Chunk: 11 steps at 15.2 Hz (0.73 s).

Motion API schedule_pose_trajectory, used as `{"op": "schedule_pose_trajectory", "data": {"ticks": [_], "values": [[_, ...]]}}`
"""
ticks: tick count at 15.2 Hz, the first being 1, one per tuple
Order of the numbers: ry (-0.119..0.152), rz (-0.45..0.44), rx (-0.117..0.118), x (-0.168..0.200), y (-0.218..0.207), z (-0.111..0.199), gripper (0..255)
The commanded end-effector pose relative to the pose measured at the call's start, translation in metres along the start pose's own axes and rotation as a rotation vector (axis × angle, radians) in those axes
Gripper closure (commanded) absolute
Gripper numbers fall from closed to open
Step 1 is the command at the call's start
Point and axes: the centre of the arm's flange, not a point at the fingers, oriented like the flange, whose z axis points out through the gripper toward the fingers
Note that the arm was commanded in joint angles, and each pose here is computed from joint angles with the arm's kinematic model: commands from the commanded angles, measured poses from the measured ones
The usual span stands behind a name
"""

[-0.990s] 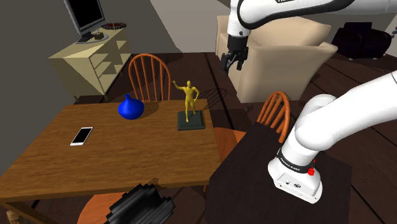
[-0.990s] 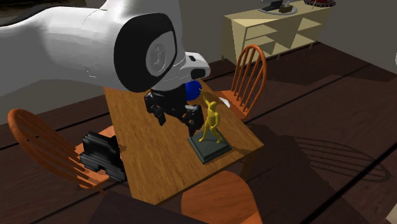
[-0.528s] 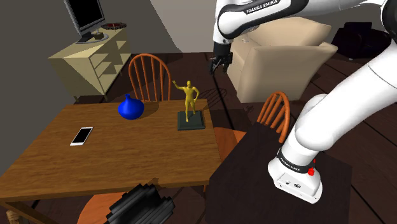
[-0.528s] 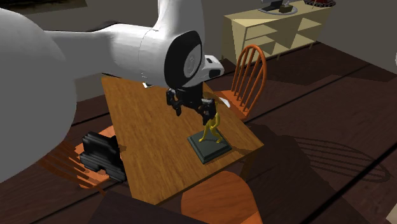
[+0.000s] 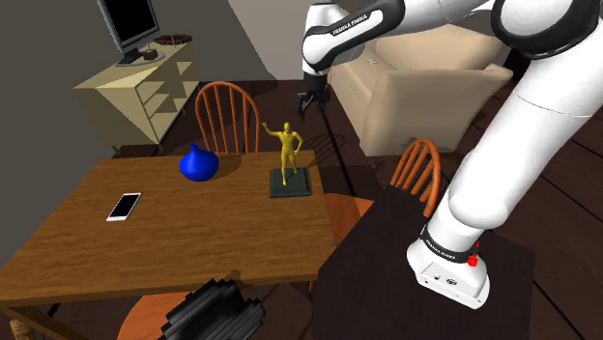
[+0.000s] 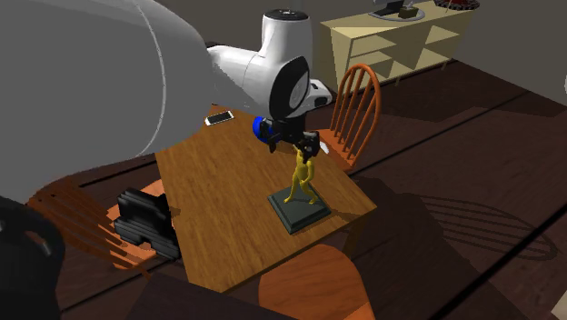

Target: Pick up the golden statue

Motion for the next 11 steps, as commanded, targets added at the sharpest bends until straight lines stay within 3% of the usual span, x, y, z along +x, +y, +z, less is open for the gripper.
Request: {"op": "schedule_pose_trajectory", "data": {"ticks": [1,11], "values": [[0.009,-0.001,0.006,0.023,0.002,0.014,0],[0.044,-0.005,0.035,0.123,0.003,0.071,0]]}}
